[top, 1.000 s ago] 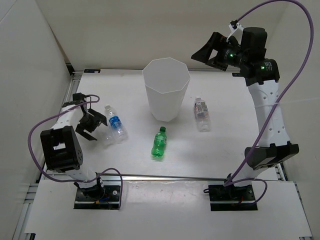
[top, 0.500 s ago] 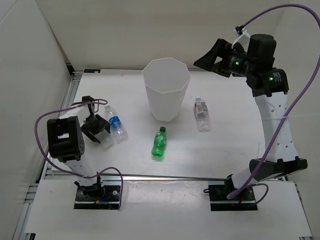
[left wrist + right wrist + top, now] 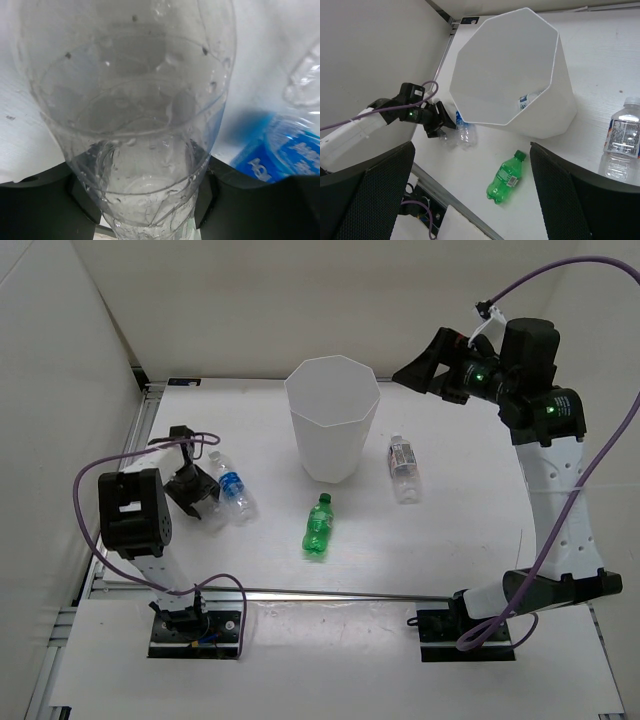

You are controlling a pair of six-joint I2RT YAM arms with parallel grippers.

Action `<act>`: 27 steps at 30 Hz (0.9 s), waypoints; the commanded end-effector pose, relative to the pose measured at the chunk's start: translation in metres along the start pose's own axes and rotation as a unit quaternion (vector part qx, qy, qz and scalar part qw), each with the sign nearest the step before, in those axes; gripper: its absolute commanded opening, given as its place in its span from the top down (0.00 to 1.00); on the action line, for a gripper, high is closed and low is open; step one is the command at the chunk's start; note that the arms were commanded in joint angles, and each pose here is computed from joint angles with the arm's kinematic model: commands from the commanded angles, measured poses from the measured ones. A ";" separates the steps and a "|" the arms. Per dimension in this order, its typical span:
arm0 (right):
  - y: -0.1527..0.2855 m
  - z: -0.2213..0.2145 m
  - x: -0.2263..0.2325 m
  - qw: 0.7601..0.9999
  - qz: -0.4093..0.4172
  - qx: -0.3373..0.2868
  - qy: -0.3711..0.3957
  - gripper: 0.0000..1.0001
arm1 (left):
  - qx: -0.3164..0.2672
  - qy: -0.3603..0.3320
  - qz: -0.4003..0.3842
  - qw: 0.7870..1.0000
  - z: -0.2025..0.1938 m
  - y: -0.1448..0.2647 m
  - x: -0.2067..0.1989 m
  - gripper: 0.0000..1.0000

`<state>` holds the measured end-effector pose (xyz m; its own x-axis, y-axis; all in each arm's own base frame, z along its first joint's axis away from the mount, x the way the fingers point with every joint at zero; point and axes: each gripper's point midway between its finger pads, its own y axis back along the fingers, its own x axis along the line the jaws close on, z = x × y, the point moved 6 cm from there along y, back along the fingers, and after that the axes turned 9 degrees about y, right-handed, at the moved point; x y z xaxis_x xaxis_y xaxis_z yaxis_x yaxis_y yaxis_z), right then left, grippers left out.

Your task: Put the plastic bottles in the bin

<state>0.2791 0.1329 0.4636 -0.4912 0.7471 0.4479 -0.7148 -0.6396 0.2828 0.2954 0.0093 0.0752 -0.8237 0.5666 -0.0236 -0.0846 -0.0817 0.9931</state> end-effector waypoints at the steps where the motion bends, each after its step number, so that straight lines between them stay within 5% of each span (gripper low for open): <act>1: 0.004 0.002 0.001 1.000 0.000 -0.010 0.012 0.01 | -0.071 0.014 -0.053 0.996 0.026 0.044 -0.021 0.61; 8: 0.001 0.001 0.000 1.000 0.003 -0.004 0.010 0.01 | -0.181 0.047 -0.218 0.958 0.078 0.180 -0.080 0.64; 10: -0.004 -0.003 -0.004 1.000 0.000 0.004 0.001 0.01 | -0.157 0.045 -0.293 0.942 0.082 0.207 -0.106 0.64; 14: -0.006 -0.005 -0.006 1.000 -0.001 0.008 -0.002 0.01 | -0.144 0.026 -0.442 0.885 0.090 0.285 -0.155 0.65; 16: -0.007 -0.007 -0.009 1.000 -0.007 0.010 -0.004 0.01 | -0.140 0.008 -0.526 0.839 0.085 0.336 -0.173 0.65; 21: -0.005 -0.012 -0.012 1.000 -0.018 0.012 -0.002 0.01 | -0.083 -0.064 -0.621 0.777 0.046 0.372 -0.225 0.60; 27: -0.007 -0.014 -0.013 1.000 -0.020 0.015 -0.004 0.01 | -0.019 -0.129 -0.624 0.770 -0.016 0.346 -0.274 0.59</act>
<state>0.2874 0.1329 0.4341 -0.4363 0.7670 0.4704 -0.6973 -0.6187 0.3620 0.4897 -0.1517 0.4288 0.0054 0.3894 -0.9211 -0.8178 0.5318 0.2200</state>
